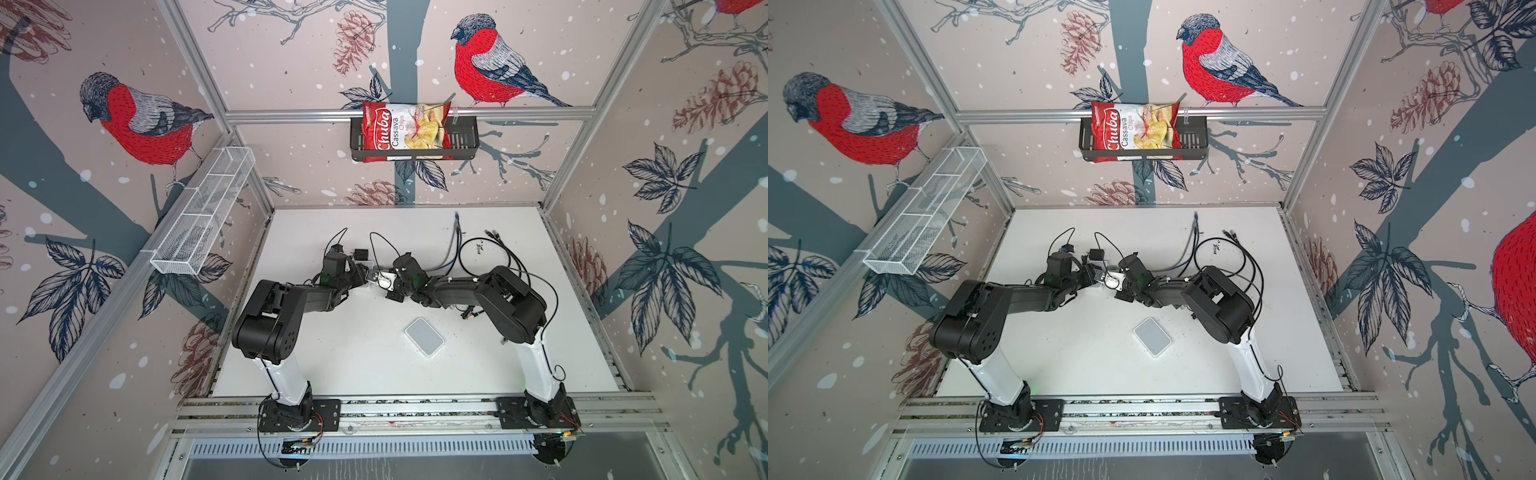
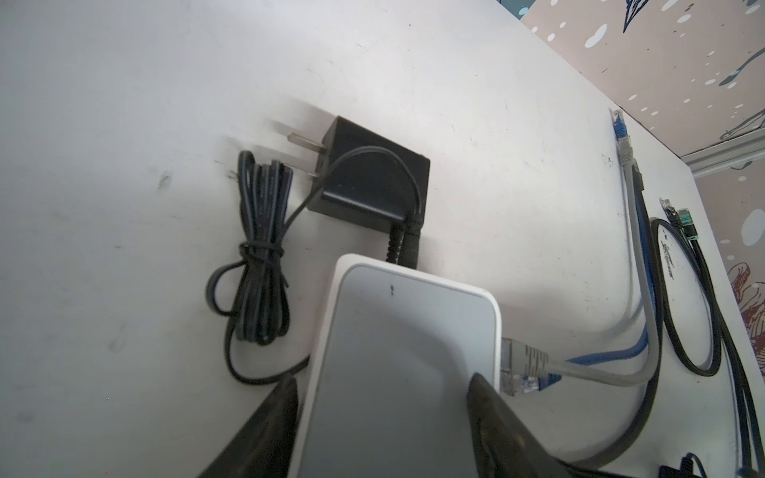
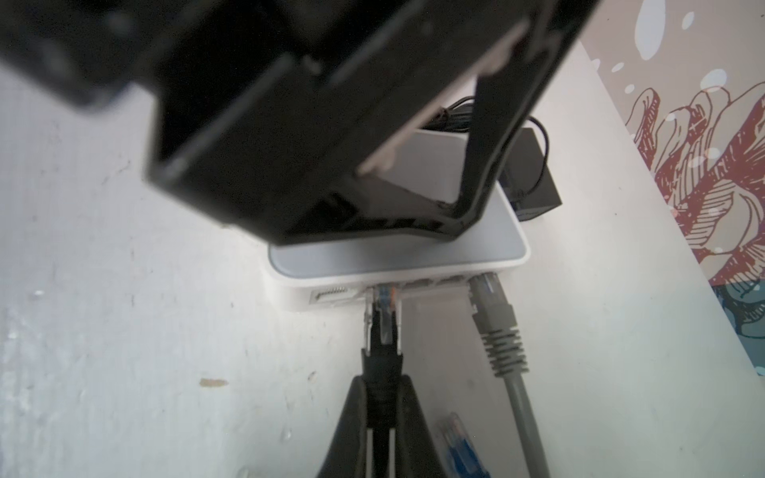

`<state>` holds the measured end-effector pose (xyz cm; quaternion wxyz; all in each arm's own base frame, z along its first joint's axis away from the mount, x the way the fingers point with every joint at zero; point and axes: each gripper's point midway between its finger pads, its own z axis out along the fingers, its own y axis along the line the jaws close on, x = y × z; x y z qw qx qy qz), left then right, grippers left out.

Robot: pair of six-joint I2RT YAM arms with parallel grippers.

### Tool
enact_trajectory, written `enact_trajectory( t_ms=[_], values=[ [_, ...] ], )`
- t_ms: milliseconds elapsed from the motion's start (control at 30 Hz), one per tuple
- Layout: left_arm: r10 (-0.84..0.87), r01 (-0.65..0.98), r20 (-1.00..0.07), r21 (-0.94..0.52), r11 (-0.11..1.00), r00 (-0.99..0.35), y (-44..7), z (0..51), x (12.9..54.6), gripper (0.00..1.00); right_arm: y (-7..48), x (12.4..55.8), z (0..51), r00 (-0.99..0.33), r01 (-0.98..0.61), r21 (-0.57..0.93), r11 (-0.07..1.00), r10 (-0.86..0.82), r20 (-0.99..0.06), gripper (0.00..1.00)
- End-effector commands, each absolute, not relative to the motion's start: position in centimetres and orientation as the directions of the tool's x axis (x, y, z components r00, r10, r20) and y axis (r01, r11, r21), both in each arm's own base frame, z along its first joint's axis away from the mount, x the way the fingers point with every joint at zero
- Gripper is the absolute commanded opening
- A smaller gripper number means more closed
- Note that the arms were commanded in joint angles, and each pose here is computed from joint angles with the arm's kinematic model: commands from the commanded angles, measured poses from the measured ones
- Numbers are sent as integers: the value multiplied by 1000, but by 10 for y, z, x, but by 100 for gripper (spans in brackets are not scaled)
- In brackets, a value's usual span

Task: Insert the plug into the switch port
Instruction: 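Align the black plug with a switch port beside the grey plug using the right gripper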

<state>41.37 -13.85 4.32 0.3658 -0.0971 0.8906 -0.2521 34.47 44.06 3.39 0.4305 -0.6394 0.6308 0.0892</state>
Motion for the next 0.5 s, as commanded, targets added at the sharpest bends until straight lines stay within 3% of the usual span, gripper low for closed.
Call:
enact_trajectory(
  t_ms=[0,467],
  values=[
    [-341,86,-588,-578,812,-733,-157,53,409,63,463,338,50,281,-870,-479,118,-680,-677,0],
    [-253,85,-625,-459,885,-739,-155,46,404,62,455,338,40,295,-844,-532,65,-773,-562,0]
  ],
)
